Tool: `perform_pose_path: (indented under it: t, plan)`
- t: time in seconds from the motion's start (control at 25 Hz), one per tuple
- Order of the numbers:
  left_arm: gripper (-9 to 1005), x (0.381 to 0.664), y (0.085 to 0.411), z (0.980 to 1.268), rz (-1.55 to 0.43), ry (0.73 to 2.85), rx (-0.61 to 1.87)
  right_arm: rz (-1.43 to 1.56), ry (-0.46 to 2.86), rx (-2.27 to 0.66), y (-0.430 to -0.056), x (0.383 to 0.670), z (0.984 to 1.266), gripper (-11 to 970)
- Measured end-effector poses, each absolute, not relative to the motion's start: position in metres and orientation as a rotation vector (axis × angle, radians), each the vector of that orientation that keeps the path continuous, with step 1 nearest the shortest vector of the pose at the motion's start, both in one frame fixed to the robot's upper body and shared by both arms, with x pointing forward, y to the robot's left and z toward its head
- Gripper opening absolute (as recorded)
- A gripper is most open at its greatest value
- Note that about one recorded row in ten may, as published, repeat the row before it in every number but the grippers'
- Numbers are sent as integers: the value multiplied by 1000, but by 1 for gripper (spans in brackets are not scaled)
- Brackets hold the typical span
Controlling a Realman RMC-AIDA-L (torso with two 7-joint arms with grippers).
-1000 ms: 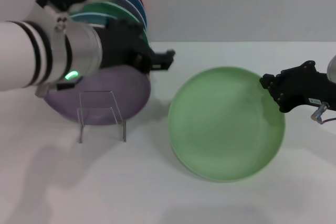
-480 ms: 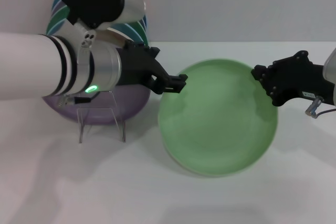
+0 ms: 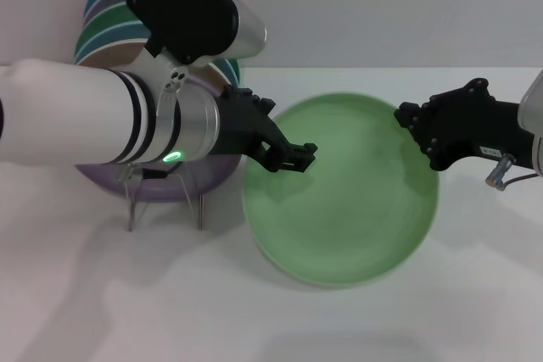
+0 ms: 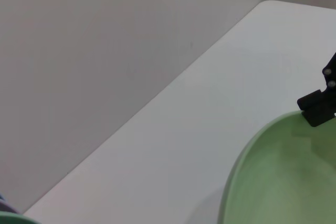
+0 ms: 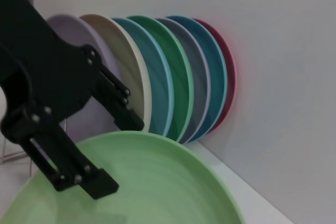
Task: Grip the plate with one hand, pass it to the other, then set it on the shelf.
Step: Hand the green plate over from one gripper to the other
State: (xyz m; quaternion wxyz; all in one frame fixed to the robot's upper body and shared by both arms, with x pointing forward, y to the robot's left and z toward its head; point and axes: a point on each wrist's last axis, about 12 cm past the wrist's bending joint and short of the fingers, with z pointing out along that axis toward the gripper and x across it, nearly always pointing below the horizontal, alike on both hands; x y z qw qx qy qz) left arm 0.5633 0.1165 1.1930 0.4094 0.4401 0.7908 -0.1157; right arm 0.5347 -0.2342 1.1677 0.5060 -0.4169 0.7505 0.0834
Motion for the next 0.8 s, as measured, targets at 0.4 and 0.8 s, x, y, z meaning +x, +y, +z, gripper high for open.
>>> perform_pose_path:
  t: [0.4, 0.8]
  plan:
    - [694, 566, 117, 1191, -276, 1983, 1119, 206, 1800, -1019, -231, 532, 1169, 9]
    - [401, 566, 114, 1187, -236, 1963, 1168, 215, 1790, -1023, -229, 529, 1171, 10]
